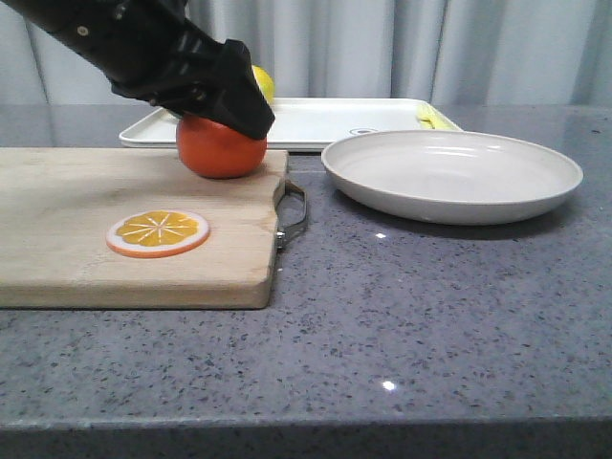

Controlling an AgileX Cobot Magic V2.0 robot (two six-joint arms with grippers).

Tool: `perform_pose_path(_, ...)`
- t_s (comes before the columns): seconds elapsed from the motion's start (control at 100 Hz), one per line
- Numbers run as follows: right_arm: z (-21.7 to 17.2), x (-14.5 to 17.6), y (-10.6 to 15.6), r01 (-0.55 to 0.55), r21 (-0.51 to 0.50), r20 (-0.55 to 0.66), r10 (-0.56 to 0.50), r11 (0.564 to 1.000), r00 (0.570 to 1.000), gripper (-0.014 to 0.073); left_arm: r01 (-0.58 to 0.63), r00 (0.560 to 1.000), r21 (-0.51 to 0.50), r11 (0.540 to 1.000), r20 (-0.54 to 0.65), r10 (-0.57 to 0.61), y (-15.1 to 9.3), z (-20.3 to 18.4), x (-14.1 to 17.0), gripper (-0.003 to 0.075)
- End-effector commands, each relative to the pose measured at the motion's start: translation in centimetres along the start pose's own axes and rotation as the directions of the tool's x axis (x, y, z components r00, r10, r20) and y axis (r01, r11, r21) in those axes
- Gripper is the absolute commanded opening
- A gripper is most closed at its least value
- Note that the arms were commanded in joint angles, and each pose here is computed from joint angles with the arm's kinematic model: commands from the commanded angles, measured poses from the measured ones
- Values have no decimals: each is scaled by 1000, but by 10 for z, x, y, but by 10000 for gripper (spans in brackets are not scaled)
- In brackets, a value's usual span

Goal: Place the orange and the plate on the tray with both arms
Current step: 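Lower the left gripper onto the orange and close around it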

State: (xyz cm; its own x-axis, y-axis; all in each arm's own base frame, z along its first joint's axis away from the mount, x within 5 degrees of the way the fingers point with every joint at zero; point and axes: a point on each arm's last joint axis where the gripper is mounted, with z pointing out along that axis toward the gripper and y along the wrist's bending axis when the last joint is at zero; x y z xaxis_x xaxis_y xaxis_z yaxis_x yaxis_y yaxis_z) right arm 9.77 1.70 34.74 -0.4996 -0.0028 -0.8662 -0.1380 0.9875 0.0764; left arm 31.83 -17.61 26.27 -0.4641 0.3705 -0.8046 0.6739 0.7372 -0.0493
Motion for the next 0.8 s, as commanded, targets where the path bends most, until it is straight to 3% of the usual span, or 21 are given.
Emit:
perform_pose_path(0.0,-5,-15,1,1,-1,89,-1,1000,996,517,7,998,-8,1000,64,-6,-3,-9,-17,568)
perform_pose_path(0.28,-5,-15,1,1,-1,89,-1,1000,996,517,8,998,-8,1000,59,-8,-3,-7,-16,560)
perform_pose_path(0.55,-5,-15,1,1,0,89,-1,1000,996,517,7,999,7,1000,49,-8,-4,-7,-15,344)
perform_pose_path(0.79,-5,-15,1,4,0,89,-4,1000,996,517,4,999,34,999,37,-6,-7,-8,-15,324)
